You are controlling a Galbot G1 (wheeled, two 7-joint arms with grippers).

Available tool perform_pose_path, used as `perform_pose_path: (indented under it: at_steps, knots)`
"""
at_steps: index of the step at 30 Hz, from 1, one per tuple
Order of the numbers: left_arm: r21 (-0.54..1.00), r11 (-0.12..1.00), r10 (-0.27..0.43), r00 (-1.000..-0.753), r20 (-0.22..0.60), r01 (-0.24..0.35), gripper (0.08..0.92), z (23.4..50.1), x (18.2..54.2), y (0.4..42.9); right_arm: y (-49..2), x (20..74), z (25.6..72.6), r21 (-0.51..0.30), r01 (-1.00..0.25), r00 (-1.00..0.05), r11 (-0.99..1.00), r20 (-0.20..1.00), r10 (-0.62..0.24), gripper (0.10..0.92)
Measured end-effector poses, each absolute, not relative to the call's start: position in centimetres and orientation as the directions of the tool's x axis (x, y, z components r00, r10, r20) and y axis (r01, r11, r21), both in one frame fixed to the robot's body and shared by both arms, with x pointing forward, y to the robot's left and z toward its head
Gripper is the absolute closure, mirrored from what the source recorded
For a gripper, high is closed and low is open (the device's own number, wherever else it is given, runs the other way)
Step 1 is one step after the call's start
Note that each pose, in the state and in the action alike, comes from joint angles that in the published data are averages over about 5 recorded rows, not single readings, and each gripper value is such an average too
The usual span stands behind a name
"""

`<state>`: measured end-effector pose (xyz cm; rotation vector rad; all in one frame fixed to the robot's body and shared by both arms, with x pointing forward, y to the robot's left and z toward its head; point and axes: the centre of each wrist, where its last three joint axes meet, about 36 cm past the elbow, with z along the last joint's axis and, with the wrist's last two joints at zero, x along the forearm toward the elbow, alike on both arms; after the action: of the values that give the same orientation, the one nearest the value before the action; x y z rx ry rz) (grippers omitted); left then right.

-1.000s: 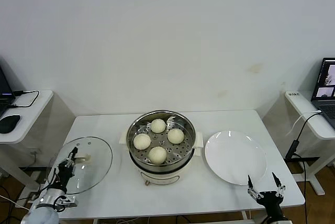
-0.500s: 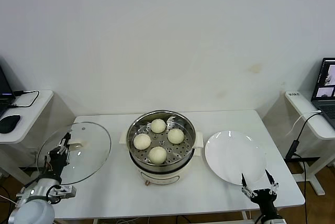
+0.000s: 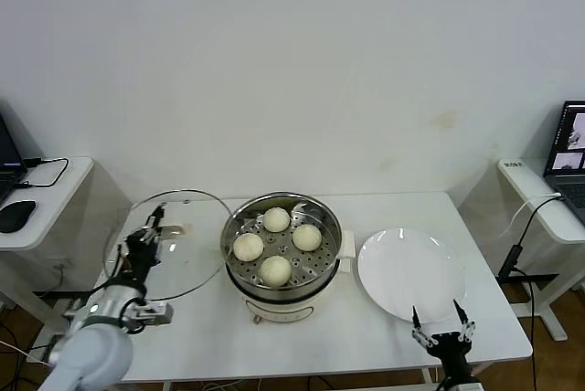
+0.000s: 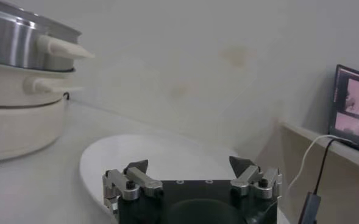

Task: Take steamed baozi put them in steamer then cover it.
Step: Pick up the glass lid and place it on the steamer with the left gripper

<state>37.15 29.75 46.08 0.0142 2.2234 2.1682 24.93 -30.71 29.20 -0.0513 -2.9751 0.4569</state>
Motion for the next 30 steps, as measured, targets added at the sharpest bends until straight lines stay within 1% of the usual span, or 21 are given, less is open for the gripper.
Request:
perform_pose_path:
  at_steps: [8, 17, 30]
  knots:
    - [0.999, 0.045, 0.042, -0.999, -0.001, 0.001, 0.858, 46.8, 39.4, 25.0, -29.1, 25.7, 28.4, -0.309, 0.009, -0.989, 0.951, 0.141, 0.055, 0.2]
    - [0.999, 0.028, 0.044, -0.999, 0.026, 0.027, 0.858, 47.0, 41.2, 20.1, -28.4, 26.3, 27.8, -0.33, 0.005, -0.987, 0.944, 0.15, 0.057, 0.2]
    - [0.998, 0.025, 0.067, -0.996, 0.055, 0.057, 0.858, 46.3, 42.1, 13.4, -27.6, 26.6, 27.0, -0.348, -0.013, -0.985, 0.938, 0.165, 0.048, 0.2]
